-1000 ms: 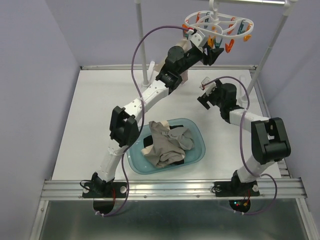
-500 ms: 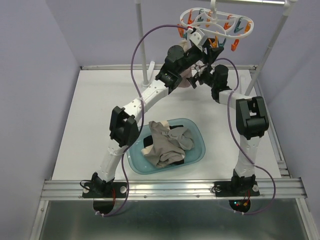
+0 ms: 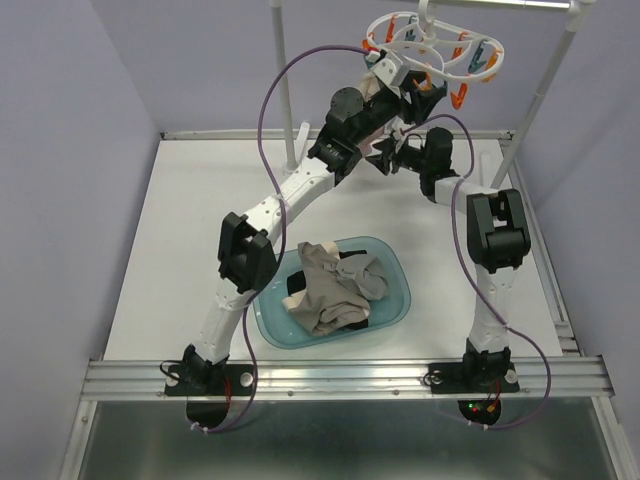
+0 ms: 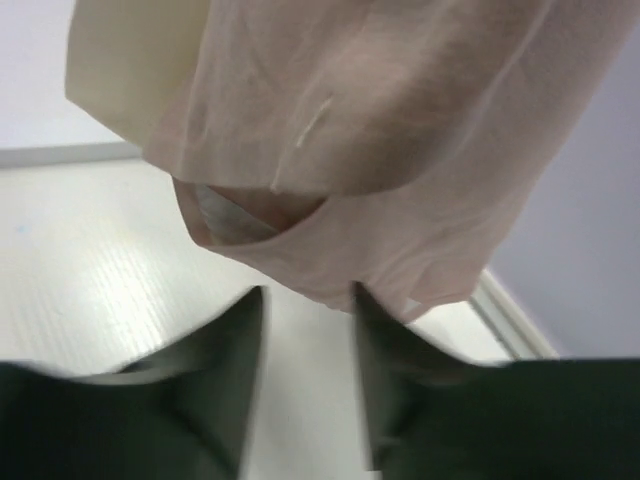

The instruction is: Remove the underwear clipped to the hanger

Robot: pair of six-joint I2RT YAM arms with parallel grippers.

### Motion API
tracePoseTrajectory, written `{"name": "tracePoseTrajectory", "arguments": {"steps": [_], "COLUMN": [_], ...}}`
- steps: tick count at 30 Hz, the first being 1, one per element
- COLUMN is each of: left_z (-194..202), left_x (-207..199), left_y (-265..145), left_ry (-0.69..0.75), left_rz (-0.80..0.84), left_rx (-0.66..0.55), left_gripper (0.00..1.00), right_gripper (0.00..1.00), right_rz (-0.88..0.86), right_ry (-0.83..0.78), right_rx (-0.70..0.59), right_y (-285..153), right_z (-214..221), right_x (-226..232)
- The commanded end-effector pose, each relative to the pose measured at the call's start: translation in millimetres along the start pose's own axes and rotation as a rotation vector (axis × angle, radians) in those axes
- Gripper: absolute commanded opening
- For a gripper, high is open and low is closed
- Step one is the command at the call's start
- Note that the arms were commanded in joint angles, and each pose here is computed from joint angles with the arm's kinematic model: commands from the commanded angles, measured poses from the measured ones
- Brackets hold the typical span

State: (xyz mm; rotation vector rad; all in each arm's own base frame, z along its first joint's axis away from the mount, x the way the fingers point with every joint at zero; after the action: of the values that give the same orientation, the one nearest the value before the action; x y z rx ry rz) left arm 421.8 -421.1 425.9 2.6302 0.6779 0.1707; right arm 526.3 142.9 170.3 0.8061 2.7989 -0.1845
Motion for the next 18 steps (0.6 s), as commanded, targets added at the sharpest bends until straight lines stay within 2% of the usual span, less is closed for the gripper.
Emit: {"name": "tracePoseTrajectory", "arguments": {"steps": [1, 2, 5, 7, 8, 11, 15, 16, 18], "left_z": [-38.2, -39.5, -40.0, -38.2, -39.6, -38.9, -39.6, -38.9, -38.9], "left_x": [-4.8, -5.0, -5.4, -6.4, -5.7, -6.1, -6.2, -6.0, -6.1], "left_y": [3.4, 3.1, 3.2, 3.8, 3.7, 4.2, 4.5, 4.6, 4.6], "left_ry": [0.025, 0.027, 0.022, 0.010, 0.008, -0.004, -0.009, -0.007, -0.010], "left_rz": [0.025, 0.025, 0.027, 0.030, 0.028, 0.031, 0.030, 0.030, 0.031], "left_rx": [-0.113, -0.114, -0.117, -0.120, -0.127, -0.135, -0.141, -0.141, -0.141], "left_gripper": [0.66, 0.66, 0.66, 0.66, 0.66, 0.66, 0.66, 0.66, 0.66], "right_gripper": [0.75, 1.00, 1.00, 1.00, 1.00, 1.00, 0.99, 0.98, 0.88], "right_rz": [-0.019, -0.030, -0.023, 0.074, 0.176, 0.323, 0.400, 0.412, 0.423], "right_ry": [-0.057, -0.074, -0.059, 0.049, 0.066, 0.163, 0.238, 0.243, 0.278], "right_rx": [-0.081, -0.091, -0.083, -0.094, -0.106, -0.125, -0.141, -0.142, -0.133], "right_y": [-4.4, -7.3, -11.7, -12.1, -11.7, -7.6, 3.8, 7.7, 13.7], "right_z": [-35.2, -42.6, -42.4, -46.9, -51.0, -51.9, -48.7, -48.4, -39.3], "right_x": [-5.5, -3.3, 1.5, -5.7, -15.2, -31.3, -39.8, -39.9, -43.1]}}
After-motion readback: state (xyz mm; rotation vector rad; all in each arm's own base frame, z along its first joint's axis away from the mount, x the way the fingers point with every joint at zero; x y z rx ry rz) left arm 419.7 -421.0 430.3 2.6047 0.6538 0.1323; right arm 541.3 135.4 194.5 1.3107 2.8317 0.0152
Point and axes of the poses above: each gripper's point midway between its finger pads, its own y axis out along the fingers, its own x axis along the line the jaws close on, z = x × y, the point moved 8 cm from there along -y, back along the fingers, and after that the axes turned 1 degree about y, right-handed, at the moved point
